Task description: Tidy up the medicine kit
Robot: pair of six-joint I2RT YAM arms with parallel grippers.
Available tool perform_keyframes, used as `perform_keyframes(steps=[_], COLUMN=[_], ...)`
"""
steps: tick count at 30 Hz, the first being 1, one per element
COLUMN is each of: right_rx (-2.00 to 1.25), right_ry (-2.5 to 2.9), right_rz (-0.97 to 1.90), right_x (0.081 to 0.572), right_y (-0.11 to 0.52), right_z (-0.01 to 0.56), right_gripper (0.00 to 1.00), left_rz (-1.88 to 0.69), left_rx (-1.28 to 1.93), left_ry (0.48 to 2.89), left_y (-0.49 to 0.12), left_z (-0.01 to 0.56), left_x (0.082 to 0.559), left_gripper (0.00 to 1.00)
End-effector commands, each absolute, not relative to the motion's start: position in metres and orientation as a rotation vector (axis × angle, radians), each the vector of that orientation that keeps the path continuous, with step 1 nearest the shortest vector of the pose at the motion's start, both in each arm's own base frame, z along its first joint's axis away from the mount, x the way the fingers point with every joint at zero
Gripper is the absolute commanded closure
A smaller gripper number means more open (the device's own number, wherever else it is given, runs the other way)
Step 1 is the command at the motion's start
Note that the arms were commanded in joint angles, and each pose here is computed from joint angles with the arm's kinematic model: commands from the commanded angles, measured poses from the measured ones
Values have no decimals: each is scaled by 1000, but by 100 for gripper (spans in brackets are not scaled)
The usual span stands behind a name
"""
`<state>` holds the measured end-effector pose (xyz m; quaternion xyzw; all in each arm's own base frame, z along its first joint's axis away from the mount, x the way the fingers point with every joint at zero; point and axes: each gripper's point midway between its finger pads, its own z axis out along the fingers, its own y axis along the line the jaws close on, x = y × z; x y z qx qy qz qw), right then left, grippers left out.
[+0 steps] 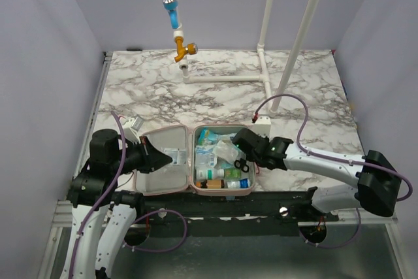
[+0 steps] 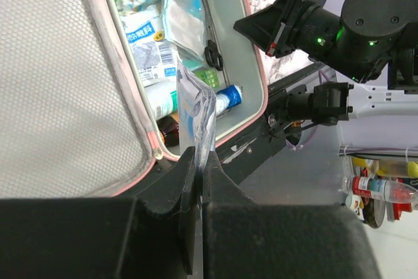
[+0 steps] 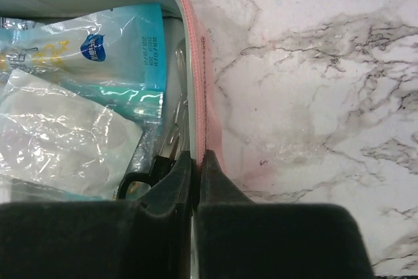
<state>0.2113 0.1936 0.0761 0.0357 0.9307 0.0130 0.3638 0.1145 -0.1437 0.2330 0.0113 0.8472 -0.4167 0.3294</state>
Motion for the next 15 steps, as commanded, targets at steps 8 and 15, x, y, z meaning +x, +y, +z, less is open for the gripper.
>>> perform_keyframes(steps=[8,15], right_rx=[-3,-167], right_ry=[2362,2312], right_rz=[-151,-216], right_x=[280,328], right_y=[145,153], right_z=[81,89], right_gripper=[99,99], left_rz=[-1086,-1084], left_rx=[67,70], left_ry=[2201,2201], left_y=[-144,-144], left_z=[239,239], left_x=[116,116], left_gripper=[100,100])
